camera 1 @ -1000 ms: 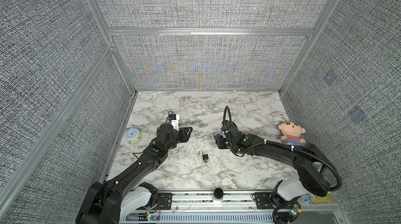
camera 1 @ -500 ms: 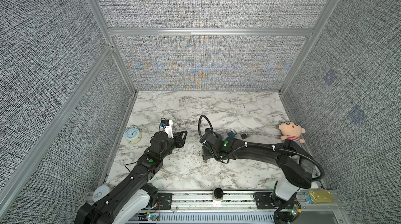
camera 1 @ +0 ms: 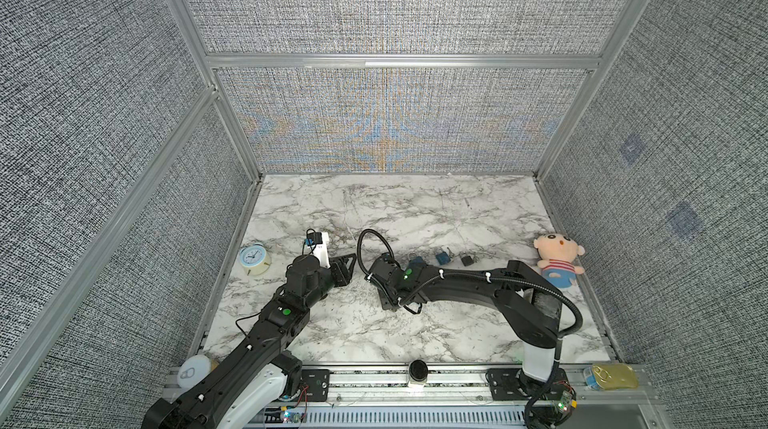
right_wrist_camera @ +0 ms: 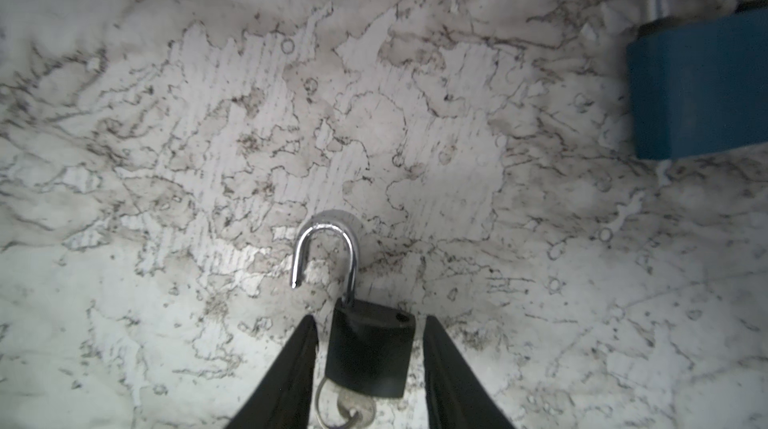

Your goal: Lock with the key

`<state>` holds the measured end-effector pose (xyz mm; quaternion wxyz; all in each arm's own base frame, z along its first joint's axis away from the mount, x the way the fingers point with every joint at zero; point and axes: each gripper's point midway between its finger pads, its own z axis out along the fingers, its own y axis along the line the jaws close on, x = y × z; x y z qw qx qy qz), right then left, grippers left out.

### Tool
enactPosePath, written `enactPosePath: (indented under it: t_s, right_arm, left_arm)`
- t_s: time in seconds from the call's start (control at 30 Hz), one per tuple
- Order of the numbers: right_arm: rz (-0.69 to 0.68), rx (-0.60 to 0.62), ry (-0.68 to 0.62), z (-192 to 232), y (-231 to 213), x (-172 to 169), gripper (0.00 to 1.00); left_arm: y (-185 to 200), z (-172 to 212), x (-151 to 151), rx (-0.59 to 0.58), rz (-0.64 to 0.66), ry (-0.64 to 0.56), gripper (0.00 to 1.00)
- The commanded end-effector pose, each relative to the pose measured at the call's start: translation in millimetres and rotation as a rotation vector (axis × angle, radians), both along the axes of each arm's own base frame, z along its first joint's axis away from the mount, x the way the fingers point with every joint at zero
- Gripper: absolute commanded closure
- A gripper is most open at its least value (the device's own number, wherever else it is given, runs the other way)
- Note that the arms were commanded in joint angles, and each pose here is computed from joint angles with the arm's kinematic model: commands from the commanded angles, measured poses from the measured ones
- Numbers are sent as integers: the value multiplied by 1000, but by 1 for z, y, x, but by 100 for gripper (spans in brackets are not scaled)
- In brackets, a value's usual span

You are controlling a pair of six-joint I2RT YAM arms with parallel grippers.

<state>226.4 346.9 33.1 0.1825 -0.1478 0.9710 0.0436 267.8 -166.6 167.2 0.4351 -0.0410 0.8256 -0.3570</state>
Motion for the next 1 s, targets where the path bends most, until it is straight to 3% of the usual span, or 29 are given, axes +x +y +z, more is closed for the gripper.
enactPosePath:
  t_s: [0.0, 0.53, 0.83, 0.97]
  right_arm:
    - [-20, -20, 27, -4, -5, -5, 57]
    - [-35, -42, 74, -25, -7, -13, 58]
    - [-31, -28, 45, -15, -6, -10, 78]
    - [-11, -9, 39, -8, -1, -10, 81]
  left_arm:
    - [3, -2, 2, 18, 10, -4, 63]
    - [5, -6, 1, 23, 15, 1, 63]
    - [1, -2, -1, 20, -18, -7, 62]
    - [-1, 0, 0, 29, -31, -1, 62]
